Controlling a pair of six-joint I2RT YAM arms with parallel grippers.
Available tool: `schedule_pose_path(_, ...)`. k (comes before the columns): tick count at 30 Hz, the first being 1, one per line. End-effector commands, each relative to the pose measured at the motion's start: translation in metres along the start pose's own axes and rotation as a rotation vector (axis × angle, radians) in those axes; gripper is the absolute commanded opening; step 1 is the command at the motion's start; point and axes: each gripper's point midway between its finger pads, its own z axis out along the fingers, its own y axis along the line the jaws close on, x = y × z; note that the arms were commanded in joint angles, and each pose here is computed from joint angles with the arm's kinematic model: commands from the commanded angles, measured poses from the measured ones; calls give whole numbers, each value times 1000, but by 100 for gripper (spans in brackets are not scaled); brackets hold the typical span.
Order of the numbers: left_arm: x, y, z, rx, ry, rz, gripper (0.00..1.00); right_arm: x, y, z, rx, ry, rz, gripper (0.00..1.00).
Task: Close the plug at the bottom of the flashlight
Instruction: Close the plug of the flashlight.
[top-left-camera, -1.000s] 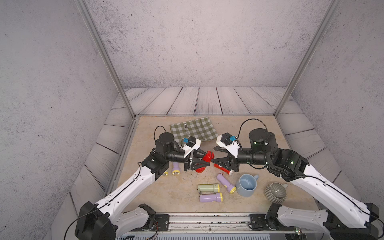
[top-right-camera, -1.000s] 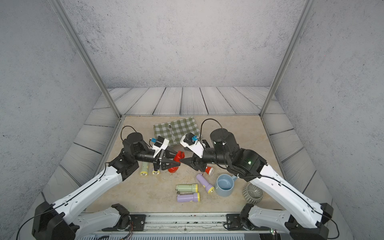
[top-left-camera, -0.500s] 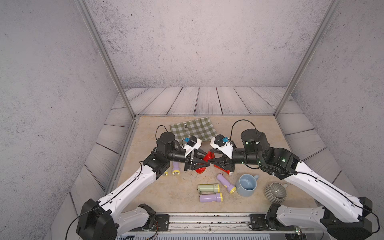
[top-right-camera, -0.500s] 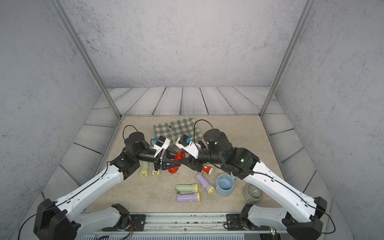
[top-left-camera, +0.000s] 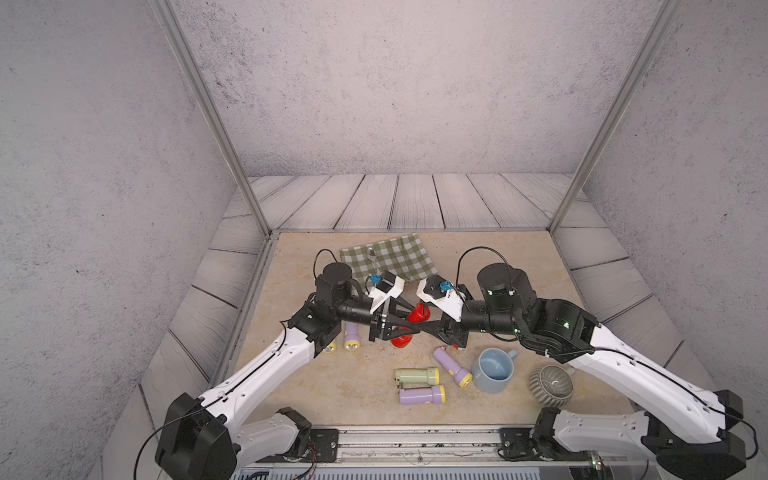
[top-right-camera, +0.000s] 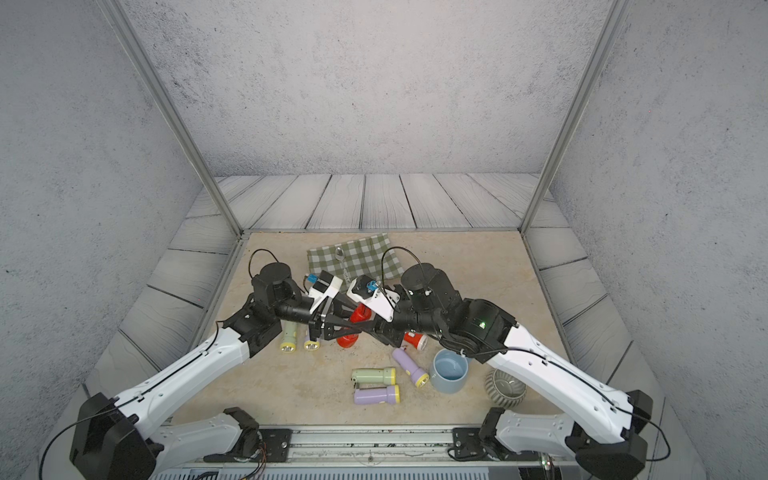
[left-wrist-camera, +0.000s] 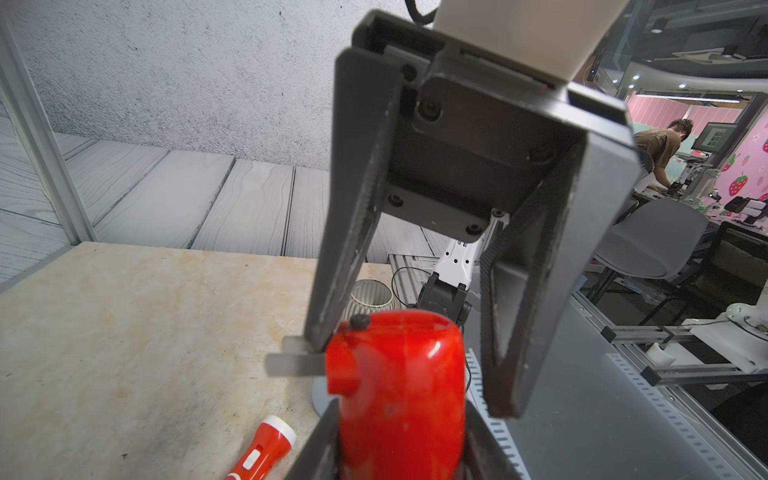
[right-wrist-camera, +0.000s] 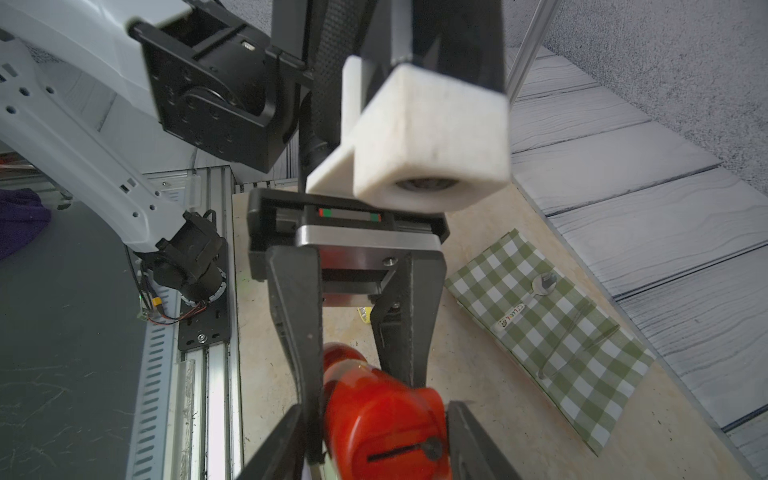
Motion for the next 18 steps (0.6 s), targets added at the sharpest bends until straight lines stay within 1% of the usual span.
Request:
schedule_pose_path(1,-18,-3,-2,6,-23,58,0,-7,-4,-13,38,-14,-26,57)
schedule_pose_path(7,-17,-4,-2,14,-21,56,0,-11,-5,-20,52,-28,-31,56)
schedule_pose_path(11,-16,-3,-2,13,-20,51,0,-15,-6,-26,62,-45,-36,54)
schedule_pose_path(18,-15,-1,-1,4,-19,44,0,-17,1,-21,17,-43,-11,52)
